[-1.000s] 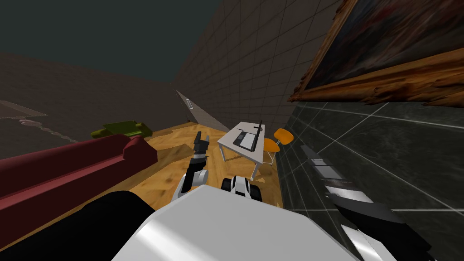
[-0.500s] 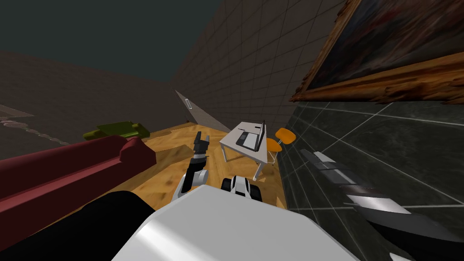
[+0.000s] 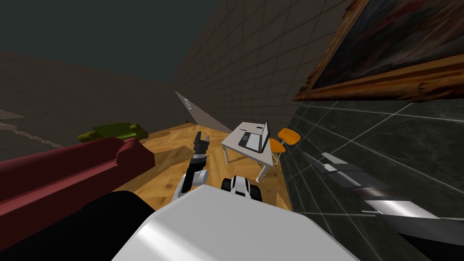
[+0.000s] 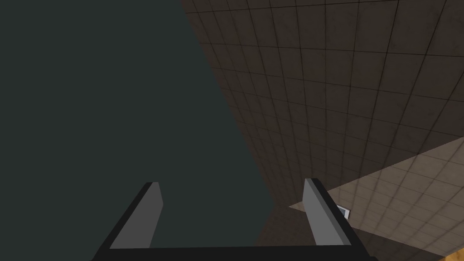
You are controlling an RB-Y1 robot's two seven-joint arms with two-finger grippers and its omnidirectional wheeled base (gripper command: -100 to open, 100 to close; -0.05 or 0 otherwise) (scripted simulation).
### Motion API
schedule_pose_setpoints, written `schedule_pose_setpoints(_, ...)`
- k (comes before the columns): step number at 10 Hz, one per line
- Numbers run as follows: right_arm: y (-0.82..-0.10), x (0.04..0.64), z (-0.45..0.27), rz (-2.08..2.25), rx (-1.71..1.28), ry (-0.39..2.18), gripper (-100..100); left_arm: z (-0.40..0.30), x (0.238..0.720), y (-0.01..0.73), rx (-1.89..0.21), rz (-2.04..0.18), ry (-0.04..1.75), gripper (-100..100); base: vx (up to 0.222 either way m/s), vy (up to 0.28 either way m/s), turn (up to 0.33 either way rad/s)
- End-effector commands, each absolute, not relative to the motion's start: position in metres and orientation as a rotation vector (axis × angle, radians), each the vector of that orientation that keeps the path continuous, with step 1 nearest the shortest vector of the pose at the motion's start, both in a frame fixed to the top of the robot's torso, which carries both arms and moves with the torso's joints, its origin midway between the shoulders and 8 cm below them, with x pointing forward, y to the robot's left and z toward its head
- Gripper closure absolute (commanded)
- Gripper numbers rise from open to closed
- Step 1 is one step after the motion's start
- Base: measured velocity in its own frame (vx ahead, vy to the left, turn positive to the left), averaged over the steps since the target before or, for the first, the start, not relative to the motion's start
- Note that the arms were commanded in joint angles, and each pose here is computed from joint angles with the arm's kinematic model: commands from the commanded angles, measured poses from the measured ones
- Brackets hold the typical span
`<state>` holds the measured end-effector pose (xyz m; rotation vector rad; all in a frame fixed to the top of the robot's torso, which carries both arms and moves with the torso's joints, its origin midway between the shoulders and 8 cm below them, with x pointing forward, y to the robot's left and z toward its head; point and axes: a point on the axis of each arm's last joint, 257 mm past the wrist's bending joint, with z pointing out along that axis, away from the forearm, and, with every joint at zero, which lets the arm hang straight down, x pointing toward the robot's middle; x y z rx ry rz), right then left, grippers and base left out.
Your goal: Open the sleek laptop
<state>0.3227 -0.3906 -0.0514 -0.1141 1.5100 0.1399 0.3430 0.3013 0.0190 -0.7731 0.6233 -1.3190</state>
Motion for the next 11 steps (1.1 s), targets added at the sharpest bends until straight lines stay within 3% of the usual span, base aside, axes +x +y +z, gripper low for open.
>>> schedule_pose_setpoints(1, -0.414, 0.321, -0.062, -0.029, -0.245, 1.585, -100, 0.019, 0.343, 0.301, -0.773, -1.319, 0.623, 0, 0.103, 0.184, -0.016)
schedule_pose_setpoints(11, -0.493, 0.327, -0.073, -0.527, -0.681, 1.727, -100, 0.019, 0.343, 0.301, -0.773, -1.319, 0.623, 0, 0.111, 0.158, -0.01)
